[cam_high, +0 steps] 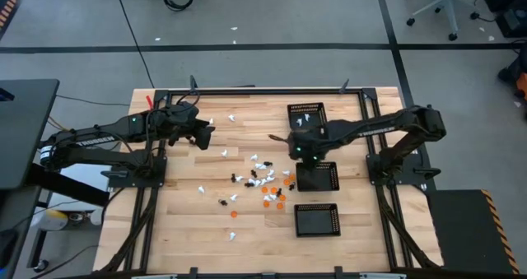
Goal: Sort Halloween decoration
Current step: Put the black skeleton toy into the bottom black bin
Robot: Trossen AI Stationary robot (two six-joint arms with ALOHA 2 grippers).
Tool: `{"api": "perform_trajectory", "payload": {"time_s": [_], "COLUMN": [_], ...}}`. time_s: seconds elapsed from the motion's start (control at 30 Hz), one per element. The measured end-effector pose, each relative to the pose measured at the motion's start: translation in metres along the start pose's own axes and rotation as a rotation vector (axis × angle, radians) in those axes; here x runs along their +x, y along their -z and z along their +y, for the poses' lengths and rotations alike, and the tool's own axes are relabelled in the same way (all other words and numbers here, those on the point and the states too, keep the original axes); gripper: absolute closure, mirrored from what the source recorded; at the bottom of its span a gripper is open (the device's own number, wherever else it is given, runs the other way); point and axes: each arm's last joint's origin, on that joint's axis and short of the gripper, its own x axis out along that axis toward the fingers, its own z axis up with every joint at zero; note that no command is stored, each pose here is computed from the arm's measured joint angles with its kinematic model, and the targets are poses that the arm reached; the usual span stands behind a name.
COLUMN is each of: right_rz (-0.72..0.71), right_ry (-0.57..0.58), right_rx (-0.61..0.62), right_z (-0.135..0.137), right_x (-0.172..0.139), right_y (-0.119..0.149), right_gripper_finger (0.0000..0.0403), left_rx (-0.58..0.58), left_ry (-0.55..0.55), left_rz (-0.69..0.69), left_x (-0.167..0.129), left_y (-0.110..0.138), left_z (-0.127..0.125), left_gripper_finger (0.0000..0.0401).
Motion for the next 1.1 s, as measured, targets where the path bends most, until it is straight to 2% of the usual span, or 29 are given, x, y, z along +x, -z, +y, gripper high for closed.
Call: {"api": "perform_trajectory", "payload": {"time_s": [0.13,0.27,0.43,0.6,0.77,0.93,1.1], "right_rz": [-0.068,-0.051,-0.064,-0.086,-0.148,-0.136,-0.080], "right_ry": [0.024,0.045,0.067,0.052,0.031,0.030,0.008], "right_rx": [-0.052,-0.145,-0.197,-0.199,-0.235,-0.264,-0.261], "right_z": [0.004,0.005,-0.005,-0.021,-0.029,-0.032,-0.034], "right_x": [-0.001,0.026,0.059,0.080,0.083,0.089,0.109], "right_y": [-0.030,-0.060,-0.091,-0.102,-0.108,-0.107,-0.104], "right_gripper_finger": [0.0246,0.0246,0.0246,0.0242,0.0241,0.0241,0.0241], "left_rx": [0.001,0.001,0.001,-0.009,-0.016,-0.026,-0.041], "left_ry": [-0.001,0.000,-0.001,-0.006,-0.006,-0.024,-0.032], "left_rz": [0.001,0.001,0.002,0.013,0.111,0.194,0.204], "left_x": [0.000,0.000,0.000,0.000,-0.001,-0.002,-0.003], "left_y": [0.000,0.000,0.000,0.001,0.009,0.016,0.017], "left_z": [0.000,0.000,0.000,0.001,0.004,0.007,0.008], "left_gripper_finger": [0.0229,0.0229,0.0229,0.0229,0.0229,0.0229,0.0229]}}
